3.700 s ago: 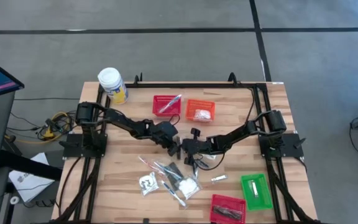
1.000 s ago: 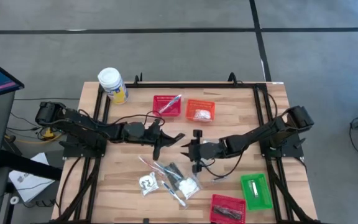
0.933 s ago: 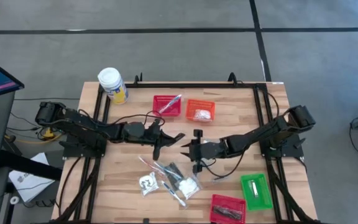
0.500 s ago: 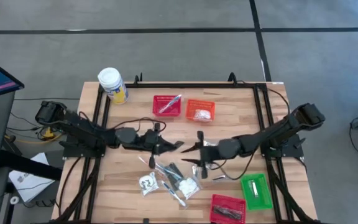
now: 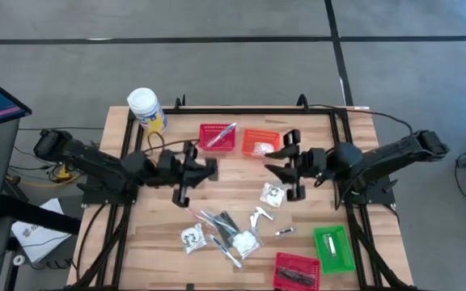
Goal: Pick & Place Travel size toiletries
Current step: Put the black hair comb into the bottom red bin
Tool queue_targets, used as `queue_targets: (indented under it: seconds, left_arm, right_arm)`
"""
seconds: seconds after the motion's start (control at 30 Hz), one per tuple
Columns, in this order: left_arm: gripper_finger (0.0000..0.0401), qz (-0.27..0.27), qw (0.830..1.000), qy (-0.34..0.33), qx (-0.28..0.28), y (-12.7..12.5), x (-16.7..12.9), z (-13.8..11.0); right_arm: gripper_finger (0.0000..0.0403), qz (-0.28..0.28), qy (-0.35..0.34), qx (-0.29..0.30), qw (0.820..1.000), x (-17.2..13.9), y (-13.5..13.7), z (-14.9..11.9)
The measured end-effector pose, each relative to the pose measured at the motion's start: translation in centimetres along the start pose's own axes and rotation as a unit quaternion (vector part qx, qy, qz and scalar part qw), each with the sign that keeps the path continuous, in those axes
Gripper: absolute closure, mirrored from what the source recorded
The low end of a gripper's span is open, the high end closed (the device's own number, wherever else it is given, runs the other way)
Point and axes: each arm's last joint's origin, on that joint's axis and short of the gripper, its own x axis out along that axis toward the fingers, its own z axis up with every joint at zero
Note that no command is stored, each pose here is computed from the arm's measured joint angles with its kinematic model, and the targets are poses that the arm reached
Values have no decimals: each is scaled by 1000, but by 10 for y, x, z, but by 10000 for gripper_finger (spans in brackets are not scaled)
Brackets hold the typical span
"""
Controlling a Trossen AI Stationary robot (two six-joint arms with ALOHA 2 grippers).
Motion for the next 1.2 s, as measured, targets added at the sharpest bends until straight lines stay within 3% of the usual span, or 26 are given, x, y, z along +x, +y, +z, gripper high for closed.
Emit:
queue_targets:
  seconds: [0.13, 0.27, 0.6, 0.83, 0.97, 1.2]
  left_arm:
    - [395, -6, 997, 77, 24, -3, -4, -15]
    - [395, 7, 998, 65, 24, 3, 4, -13]
    - [395, -47, 996, 66, 20, -1, 13, -11]
    - [395, -61, 994, 85, 34, -3, 13, -14]
    - [395, -52, 994, 84, 49, 3, 15, -14]
    - [395, -35, 992, 102, 60, 15, 29, -31]
  right_arm:
    - [284, 40, 64, -4, 997, 1, 4, -14]
    - [284, 35, 66, 4, 997, 6, 2, -20]
    - [284, 13, 96, 38, 995, 11, -7, -37]
    - [280, 39, 84, 10, 996, 9, 7, -33]
    - [249, 40, 107, -10, 993, 14, 16, -45]
    - [178, -15, 136, -24, 990, 34, 29, -62]
